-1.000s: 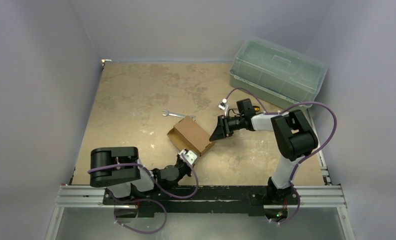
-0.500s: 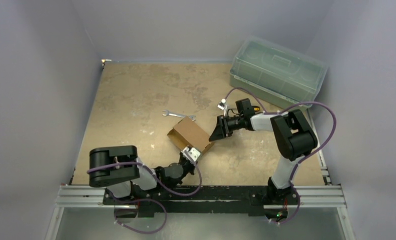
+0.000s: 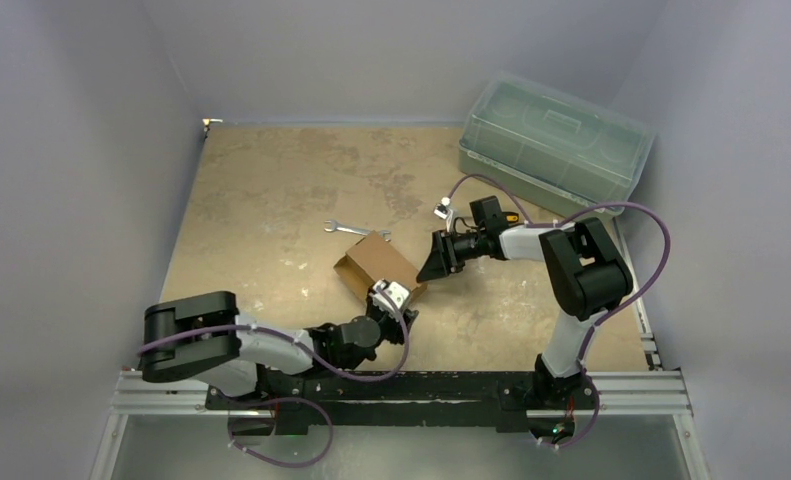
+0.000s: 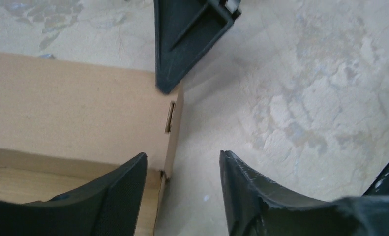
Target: Fold the paper box
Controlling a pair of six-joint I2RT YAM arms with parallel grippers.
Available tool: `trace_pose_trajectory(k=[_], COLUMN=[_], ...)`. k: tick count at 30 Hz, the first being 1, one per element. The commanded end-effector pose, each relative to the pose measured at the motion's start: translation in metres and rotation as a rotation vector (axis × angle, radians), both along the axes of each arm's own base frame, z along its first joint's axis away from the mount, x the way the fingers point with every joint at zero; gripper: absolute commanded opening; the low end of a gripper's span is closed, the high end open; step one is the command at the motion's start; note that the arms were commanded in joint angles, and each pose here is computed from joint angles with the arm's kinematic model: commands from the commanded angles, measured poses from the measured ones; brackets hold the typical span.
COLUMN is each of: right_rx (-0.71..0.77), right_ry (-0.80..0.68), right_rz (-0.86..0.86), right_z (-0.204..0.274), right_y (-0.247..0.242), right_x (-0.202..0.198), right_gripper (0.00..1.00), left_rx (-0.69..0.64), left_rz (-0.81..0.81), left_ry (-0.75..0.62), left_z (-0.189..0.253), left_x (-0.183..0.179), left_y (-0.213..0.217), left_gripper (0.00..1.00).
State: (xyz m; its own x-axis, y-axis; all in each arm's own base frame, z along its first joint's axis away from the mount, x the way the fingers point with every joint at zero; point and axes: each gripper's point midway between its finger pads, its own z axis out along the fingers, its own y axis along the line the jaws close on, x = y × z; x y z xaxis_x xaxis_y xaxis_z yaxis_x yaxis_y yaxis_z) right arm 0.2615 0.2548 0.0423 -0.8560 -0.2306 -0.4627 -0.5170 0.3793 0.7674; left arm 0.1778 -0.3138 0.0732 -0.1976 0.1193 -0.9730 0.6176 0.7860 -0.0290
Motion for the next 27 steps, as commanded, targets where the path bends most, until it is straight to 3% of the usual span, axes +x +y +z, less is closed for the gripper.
trace_pose_trajectory(k=[1,4,9,23,27], right_rx=[-0.076,-0.073,-0.069,-0.001,0.002], right_ry=[-0.015,-0.037,-0.080,-0.112,-0.154], right_rz=[0.000,0.005,0.010,0.069,0.085], right_z=[-0.016,-0.012,-0.004,0.015,0.019], right_y=[-0.004,-0.004,-0.003,0.002,0.002], right_x=[0.001,0.004,0.007,0.003,0.006], right_gripper=[0.56,0.59,0.64,0.71,0.73], left_rx=[-0.057,-0.061,-0.120,-0.538,-0.550], left_rz=[0.005,-0.010,0.042,0.166,0.213], left_ry=[0.102,0.164,0.245,0.405,0.448], left_z=[0.032,0.046,0.066,0.084,0.067], left_x=[-0.003,-0.010,-0.015,-0.033,-0.036], left_y=[-0.017,-0.019,-0.005,0.068,0.087], left_gripper=[0.66,0.79,0.86,0.89,0.87])
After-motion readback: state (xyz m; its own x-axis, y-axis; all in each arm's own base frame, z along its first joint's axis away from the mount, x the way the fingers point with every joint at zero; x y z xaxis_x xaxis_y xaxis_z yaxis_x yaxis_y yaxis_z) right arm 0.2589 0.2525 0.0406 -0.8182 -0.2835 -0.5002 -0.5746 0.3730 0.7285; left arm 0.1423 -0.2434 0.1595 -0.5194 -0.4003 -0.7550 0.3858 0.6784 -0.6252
